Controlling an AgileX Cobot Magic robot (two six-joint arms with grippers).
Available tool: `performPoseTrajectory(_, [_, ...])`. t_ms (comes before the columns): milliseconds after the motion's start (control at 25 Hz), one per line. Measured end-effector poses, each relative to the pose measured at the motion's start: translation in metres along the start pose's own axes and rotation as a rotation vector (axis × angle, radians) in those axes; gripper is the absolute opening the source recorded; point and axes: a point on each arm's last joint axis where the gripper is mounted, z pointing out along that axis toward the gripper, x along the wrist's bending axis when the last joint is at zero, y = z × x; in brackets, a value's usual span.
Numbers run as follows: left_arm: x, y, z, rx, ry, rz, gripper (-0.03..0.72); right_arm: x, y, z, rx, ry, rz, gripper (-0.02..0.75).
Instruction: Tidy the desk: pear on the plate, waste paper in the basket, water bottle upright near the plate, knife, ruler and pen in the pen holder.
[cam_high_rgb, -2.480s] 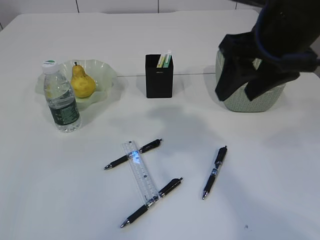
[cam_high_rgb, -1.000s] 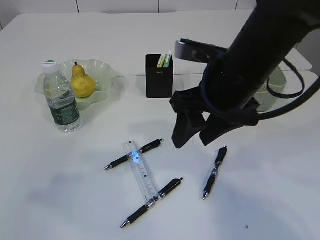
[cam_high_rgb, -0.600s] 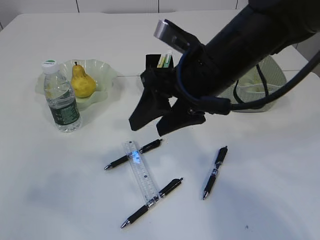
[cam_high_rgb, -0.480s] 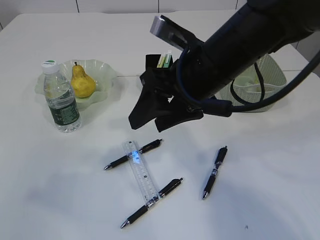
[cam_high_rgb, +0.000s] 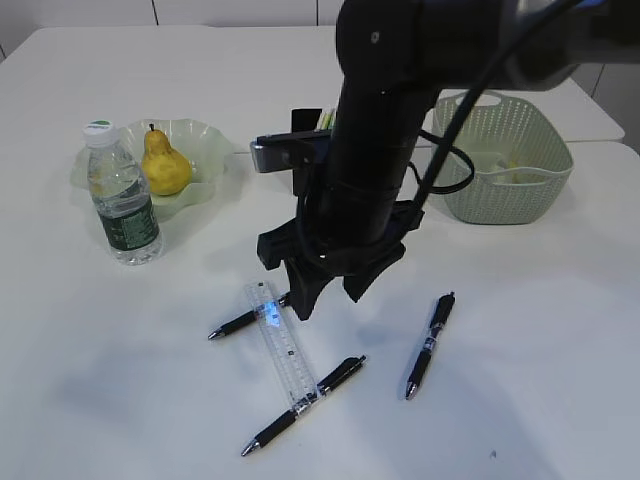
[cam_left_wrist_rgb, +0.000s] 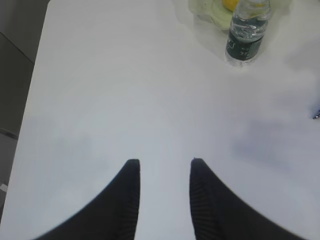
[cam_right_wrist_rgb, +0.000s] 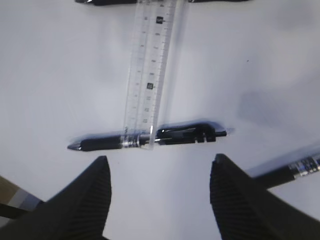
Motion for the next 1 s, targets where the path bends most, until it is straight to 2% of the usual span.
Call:
performPoseTrajectory(240, [0.001,0.0,0.0,-0.003,0.008,0.003,0.237,-0.001,0.019,0.035,0.061,-0.02,0.032,0.492])
performPoseTrajectory(1000, [0.001,0.0,0.0,-0.005,0.011,0.004,0.239,0.015,0.022,0.038,0.014,-0.014,-0.012,0.492])
